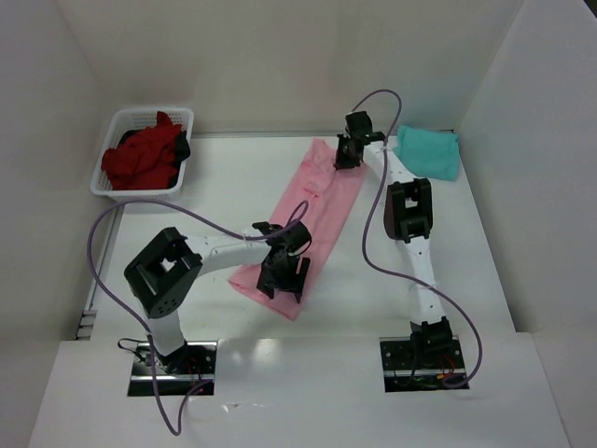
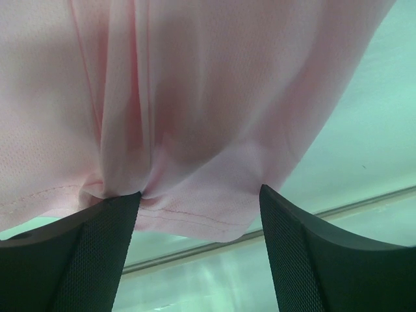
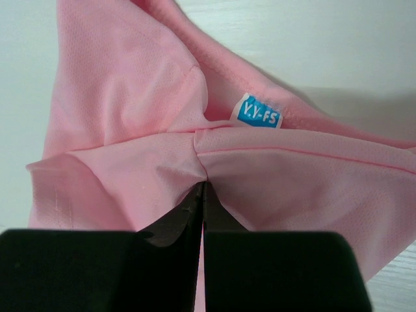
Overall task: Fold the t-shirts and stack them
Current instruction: Rotate the tshirt 90 degrees
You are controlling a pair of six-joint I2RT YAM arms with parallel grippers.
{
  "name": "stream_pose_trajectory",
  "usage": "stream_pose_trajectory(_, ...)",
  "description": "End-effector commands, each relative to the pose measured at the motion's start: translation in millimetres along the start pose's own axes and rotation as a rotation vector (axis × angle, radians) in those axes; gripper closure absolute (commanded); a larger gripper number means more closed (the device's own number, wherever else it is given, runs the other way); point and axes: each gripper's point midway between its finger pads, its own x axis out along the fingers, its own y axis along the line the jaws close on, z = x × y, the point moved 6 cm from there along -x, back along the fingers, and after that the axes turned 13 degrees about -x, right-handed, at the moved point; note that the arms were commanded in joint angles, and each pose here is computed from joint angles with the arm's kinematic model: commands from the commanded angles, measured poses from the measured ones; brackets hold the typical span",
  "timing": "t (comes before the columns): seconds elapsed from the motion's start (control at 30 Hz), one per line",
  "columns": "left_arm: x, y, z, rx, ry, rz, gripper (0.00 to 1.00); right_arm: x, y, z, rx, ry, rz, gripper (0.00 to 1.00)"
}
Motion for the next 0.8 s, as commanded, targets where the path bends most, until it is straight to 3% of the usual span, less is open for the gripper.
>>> stream_pose_trajectory(0.0, 3, -14, -24, -0.016, 0.043, 0.000, 0.18, -5, 39, 9, -0.058, -0.014, 0.058, 0.96)
stream_pose_trajectory(0.17, -50, -30, -5, 0.006, -0.093, -0.106, 0.11, -71, 48, 43, -0.067, -0.109, 0.060, 0.97)
stream_pose_trajectory(0.23, -71, -28, 1, 0.003, -0.148, -0.120, 0.07, -118, 54, 66, -0.063, -0.197, 0.061, 0.97)
stream_pose_trajectory(0.3, -90, -25, 13, 0.017, -0.213, -0.119, 0.01, -145, 55, 66, -0.054, -0.219, 0.056, 0.97)
stream_pose_trajectory(0.37, -102, -16, 15, 0.016, -0.256, -0.090, 0.01, -158, 54, 55, -0.040, -0.217, 0.048, 0.97)
stream_pose_trajectory(0.5, -97, 5, 11, 0.015, -0.286, -0.004, 0.01, -153, 49, 18, -0.008, -0.160, 0.042, 0.97)
stream_pose_trajectory(0.67, -59, 34, 12, 0.012, -0.254, 0.177, 0.01, -129, 39, -33, 0.036, -0.061, 0.017, 0.98)
stream_pose_trajectory(0.77, -46, 36, 12, 0.021, -0.259, 0.194, 0.01, -111, 34, -48, 0.049, -0.013, -0.009, 0.99)
